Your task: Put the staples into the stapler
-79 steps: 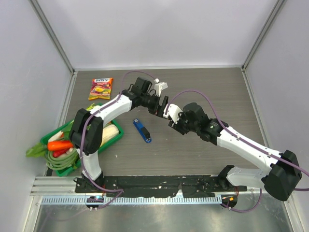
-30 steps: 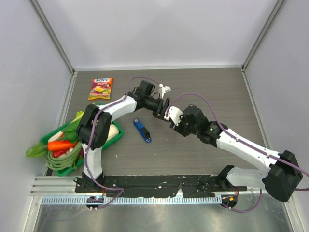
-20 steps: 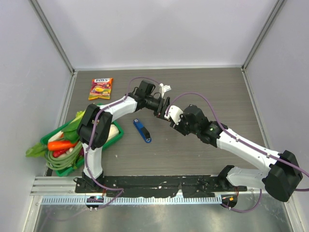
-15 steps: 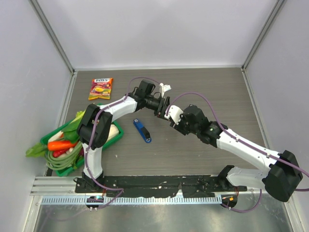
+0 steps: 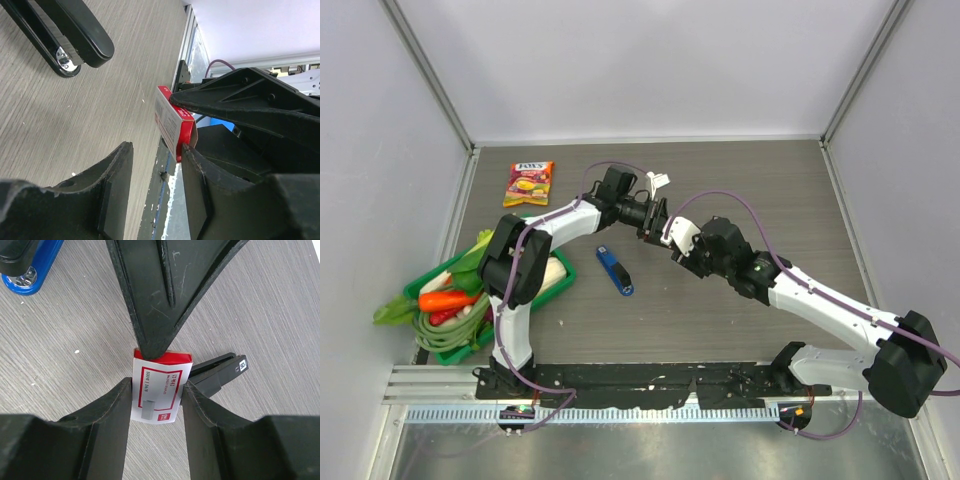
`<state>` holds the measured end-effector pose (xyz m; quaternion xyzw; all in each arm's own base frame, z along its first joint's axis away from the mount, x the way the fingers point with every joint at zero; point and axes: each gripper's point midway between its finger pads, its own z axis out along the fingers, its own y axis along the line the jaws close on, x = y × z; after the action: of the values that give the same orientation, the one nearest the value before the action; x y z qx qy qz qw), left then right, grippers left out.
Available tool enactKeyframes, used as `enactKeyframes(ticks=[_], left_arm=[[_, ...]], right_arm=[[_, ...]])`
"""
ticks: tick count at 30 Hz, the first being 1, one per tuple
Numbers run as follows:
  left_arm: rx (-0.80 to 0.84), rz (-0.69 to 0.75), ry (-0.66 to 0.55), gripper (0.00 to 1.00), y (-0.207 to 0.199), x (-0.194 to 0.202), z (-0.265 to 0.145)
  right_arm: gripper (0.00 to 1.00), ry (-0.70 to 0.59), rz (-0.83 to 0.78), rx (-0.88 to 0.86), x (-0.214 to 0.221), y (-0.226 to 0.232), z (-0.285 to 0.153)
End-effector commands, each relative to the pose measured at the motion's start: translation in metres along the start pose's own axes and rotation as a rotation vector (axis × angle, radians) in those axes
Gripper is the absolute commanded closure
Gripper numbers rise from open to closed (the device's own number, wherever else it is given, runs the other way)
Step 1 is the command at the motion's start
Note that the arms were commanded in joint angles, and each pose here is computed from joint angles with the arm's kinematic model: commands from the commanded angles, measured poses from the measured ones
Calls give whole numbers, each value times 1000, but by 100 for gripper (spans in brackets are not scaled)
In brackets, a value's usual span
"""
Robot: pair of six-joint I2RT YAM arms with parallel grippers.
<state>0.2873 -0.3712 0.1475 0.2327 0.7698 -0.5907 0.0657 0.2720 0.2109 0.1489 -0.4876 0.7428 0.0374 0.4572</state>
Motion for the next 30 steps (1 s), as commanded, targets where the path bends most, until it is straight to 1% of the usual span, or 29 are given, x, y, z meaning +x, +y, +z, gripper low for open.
enactKeyframes(ticks=[1, 3, 10, 13, 19, 30], left_arm=[[36, 44, -14, 54, -17, -5, -5], [36, 42, -14, 60, -17, -4, -5], [3, 51, -16, 62, -11, -2, -2], [-36, 67, 3, 61, -5, 4, 3], [-40, 73, 23, 60, -5, 8, 11], [-49, 51, 62, 60, 6, 21, 24]], right_arm=[[57, -127, -5, 47, -35, -16, -4], [58, -118, -7, 36, -33, -14, -2], [58, -116, -5, 9, -35, -10, -2], [58, -114, 4, -1, -36, -9, -2], [59, -123, 12, -47, -39, -1, -1], [59, -138, 35, -66, -46, 1, -1]])
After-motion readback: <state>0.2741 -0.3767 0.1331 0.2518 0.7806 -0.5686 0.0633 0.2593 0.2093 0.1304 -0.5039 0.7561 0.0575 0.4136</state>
